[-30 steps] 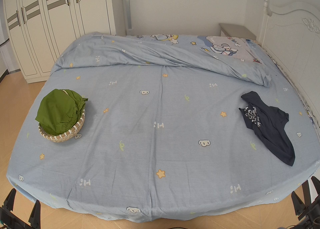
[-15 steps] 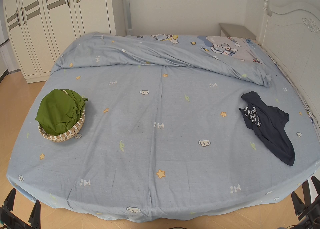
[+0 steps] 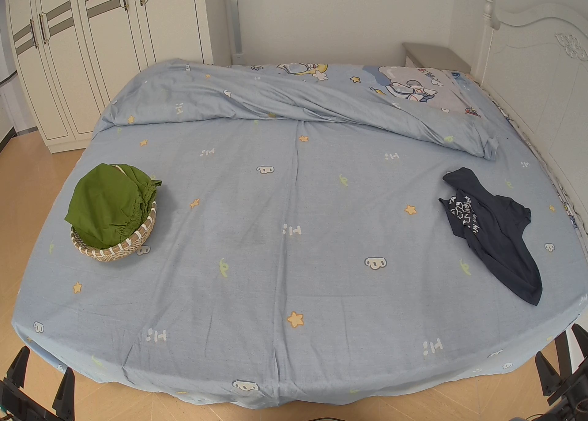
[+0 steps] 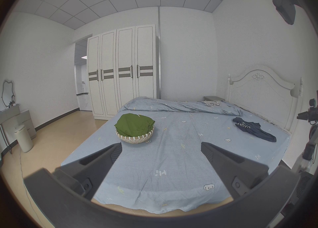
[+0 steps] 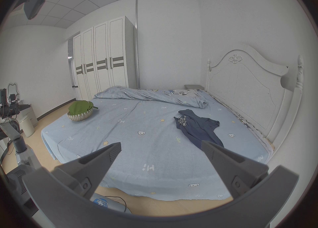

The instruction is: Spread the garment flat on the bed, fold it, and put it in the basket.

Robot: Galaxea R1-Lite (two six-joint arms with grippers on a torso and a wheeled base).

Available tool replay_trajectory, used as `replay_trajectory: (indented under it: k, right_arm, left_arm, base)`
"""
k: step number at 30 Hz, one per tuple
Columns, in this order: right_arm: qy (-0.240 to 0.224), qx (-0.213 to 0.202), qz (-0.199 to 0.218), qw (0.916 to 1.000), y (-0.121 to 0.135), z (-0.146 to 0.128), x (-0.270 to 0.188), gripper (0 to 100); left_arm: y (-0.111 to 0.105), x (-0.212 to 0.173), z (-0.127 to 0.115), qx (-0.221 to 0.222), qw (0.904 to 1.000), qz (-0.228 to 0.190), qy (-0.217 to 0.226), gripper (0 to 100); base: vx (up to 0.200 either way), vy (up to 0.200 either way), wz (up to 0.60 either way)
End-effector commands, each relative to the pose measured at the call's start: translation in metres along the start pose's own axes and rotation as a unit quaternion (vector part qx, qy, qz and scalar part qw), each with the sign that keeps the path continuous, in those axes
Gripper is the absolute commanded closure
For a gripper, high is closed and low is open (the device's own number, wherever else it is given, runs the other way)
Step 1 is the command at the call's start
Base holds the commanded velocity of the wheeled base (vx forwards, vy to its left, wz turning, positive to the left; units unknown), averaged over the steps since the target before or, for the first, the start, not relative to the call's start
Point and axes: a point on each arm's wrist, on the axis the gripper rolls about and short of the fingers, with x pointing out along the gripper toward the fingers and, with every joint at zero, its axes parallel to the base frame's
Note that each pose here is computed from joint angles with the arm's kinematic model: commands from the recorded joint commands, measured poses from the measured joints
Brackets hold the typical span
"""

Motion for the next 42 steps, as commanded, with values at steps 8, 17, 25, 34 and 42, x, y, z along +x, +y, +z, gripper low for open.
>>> replay_trajectory:
  k: [8,17,25,34,42]
  right_arm:
    - [-0.007,-0.002,0.0,1.0,0.0001,-0.0003,-0.0012,0]
    - [-0.007,0.002,0.0,1.0,0.0001,-0.0004,-0.0012,0]
    - [-0.007,0.002,0.0,1.0,0.0001,-0.0005,-0.0012,0]
    - [-0.007,0.002,0.0,1.0,0.0001,-0.0005,-0.0012,0]
    - [-0.006,0.002,-0.001,1.0,0.0001,-0.0007,-0.0012,0]
  left_arm:
    - [0.0,0.0005,-0.0046,0.0,1.0,0.0,0.004,0]
    - [0.0,0.0005,-0.0046,0.0,1.0,0.0,0.004,0]
    - [0.0,0.0005,-0.0046,0.0,1.0,0.0,0.004,0]
    - [0.0,0.0005,-0.0046,0.0,1.0,0.0,0.004,0]
    - [0.0,0.0005,-0.0046,0.0,1.0,0.0,0.004,0]
  base:
    - [0.0,0.0,0.0]
    - [0.0,0.0,0.0]
    - [0.0,0.0,0.0]
    - [0.0,0.0,0.0]
    - [0.0,0.0,0.0]
